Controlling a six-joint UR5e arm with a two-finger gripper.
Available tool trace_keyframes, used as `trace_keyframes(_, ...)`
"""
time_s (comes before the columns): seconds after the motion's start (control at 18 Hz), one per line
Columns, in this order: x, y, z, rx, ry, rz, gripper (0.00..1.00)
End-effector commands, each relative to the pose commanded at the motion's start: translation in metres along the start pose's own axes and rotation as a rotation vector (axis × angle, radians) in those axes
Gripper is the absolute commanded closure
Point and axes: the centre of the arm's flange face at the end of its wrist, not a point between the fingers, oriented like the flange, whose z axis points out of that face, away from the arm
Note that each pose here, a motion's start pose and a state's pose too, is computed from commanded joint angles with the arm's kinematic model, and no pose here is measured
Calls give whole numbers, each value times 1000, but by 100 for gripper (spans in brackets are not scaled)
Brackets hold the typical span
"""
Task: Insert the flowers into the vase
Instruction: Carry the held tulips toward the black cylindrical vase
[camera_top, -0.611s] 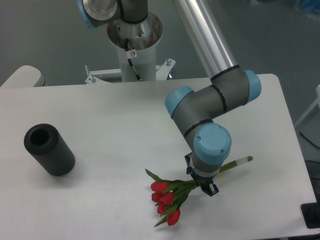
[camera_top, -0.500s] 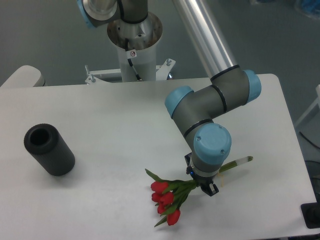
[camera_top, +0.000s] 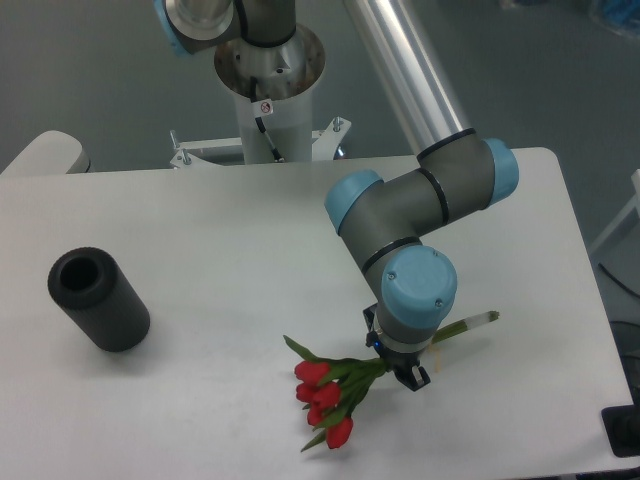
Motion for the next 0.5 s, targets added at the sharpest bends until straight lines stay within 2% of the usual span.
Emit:
trace_keyframes(0.22,20,-7,-3,103,25,-53,93)
trace_keyframes(0.5,43,-33,-14,266,43,-121,93)
